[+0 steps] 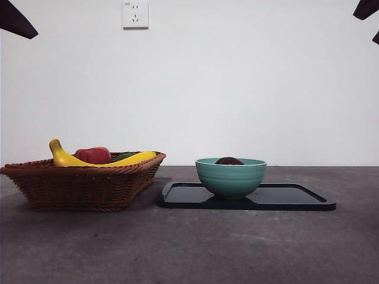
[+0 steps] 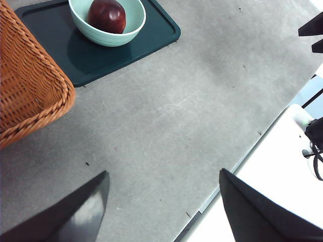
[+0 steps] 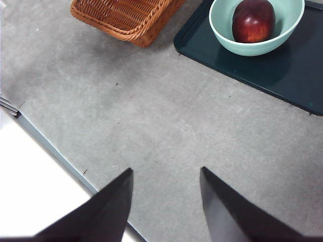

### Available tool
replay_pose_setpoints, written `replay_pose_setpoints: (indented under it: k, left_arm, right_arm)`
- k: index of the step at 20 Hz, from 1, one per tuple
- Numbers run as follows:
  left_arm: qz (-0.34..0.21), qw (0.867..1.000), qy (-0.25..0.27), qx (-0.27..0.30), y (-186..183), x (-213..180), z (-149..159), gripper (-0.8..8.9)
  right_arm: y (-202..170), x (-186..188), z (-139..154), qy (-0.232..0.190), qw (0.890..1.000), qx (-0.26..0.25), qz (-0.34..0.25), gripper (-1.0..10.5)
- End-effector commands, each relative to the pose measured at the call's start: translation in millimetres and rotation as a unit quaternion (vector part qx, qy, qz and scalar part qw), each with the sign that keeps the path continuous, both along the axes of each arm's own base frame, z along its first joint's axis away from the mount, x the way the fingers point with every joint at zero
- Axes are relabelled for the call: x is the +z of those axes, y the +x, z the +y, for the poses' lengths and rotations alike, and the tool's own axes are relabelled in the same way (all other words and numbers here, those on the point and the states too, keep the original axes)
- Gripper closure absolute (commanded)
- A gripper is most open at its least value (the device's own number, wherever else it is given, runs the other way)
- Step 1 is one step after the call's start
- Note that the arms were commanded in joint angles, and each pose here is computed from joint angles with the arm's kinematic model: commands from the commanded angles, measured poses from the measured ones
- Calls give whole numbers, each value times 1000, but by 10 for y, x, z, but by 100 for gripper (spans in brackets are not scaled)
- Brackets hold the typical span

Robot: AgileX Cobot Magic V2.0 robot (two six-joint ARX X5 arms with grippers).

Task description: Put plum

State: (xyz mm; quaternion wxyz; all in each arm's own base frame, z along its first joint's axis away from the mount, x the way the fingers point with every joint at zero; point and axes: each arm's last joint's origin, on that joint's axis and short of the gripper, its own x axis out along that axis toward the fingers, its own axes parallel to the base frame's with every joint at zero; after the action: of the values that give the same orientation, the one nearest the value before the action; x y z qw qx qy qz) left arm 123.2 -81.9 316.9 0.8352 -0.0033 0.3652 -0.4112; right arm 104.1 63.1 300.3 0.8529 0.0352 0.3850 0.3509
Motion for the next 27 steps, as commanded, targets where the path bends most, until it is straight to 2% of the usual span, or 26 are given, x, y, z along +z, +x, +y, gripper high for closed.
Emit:
replay_pose_setpoints:
  k: [1, 6, 8, 12, 17, 21, 27]
  left_arm:
    - [-7, 1000, -5, -4, 9, 34, -15, 466]
    - [-8, 1000, -9, -2, 15, 41, -18, 472]
    - [-8, 999, -31, 13, 55, 76, -45, 472]
    - [-26, 999, -47, 12, 270, 170, -203, 471]
    - [-17, 999, -12, 31, 833, 282, -585, 471]
    - [-8, 1000, -3, 27, 1384, 363, -983, 471]
    - [5, 1000, 19, 21, 2027, 145, -1519, 471]
  right_arm:
    - [9, 21, 13, 5, 1000, 0, -2, 734]
    - [9, 21, 13, 5, 1000, 0, -2, 734]
    - [9, 21, 13, 5, 1000, 0, -2, 734]
    - [8, 21, 13, 5, 1000, 1, -2, 734]
    - [8, 21, 13, 5, 1000, 1, -2, 734]
    - [8, 21, 13, 5, 1000, 0, -2, 734]
    - [8, 21, 13, 5, 1000, 0, -2, 734]
